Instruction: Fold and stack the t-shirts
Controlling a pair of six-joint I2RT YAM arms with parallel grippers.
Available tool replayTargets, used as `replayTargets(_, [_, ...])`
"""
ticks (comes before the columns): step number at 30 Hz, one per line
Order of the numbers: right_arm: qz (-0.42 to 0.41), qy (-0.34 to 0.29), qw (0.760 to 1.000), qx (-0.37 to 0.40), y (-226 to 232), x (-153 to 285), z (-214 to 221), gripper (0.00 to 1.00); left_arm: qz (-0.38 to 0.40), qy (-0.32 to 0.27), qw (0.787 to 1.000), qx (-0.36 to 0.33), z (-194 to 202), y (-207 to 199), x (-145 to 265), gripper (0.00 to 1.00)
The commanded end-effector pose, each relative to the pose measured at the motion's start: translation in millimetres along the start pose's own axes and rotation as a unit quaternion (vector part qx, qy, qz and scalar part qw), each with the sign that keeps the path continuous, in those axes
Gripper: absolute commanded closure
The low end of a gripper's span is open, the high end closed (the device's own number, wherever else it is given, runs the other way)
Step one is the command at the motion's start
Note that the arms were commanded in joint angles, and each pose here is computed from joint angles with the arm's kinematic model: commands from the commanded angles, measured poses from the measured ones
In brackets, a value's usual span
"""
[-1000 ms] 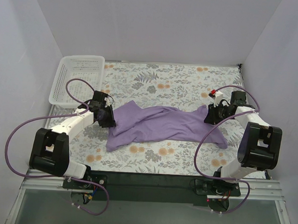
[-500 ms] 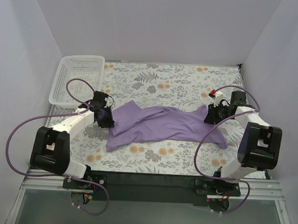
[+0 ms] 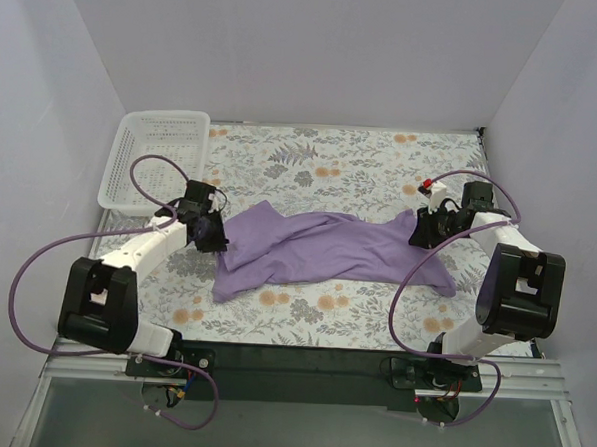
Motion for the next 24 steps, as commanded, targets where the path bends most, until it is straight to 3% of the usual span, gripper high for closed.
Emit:
replayTargets(1, [0.004,-0.016,1.000,0.009,2.5,7.5,-8.3,0.75,0.056,-0.072,0.996,-0.010,-20.0,-18.0,34.8,1.00])
replayTargets(8, [0.003,-0.038,0.999,0.012,0.0,15.9,-25.9,0.71,0.124,-0.206,0.971,-0.002,-35.0,-24.5,98.0,1.00])
replayTargets(11, [0.001,-0.040,0.999,0.013,0.6,16.9,-28.0,0.69,0.141,-0.237,0.961,0.001,-36.9,-25.5,113.8,1.00])
replayTargets(24, [0.014,-0.021,1.000,0.014,-11.4,15.2,-29.7,0.67,0.152,-0.256,0.955,0.005,-32.2,-20.9,126.5,1.00])
Point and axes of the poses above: each gripper's point midway between its finger pads, its own x axis back along the fingers, its own y axis along the line the jaws close on, z = x × y, the point moved 8 cm from there along x, back along the fingers, and after that the axes turned 14 degrees about x, right-handed, at the moved point
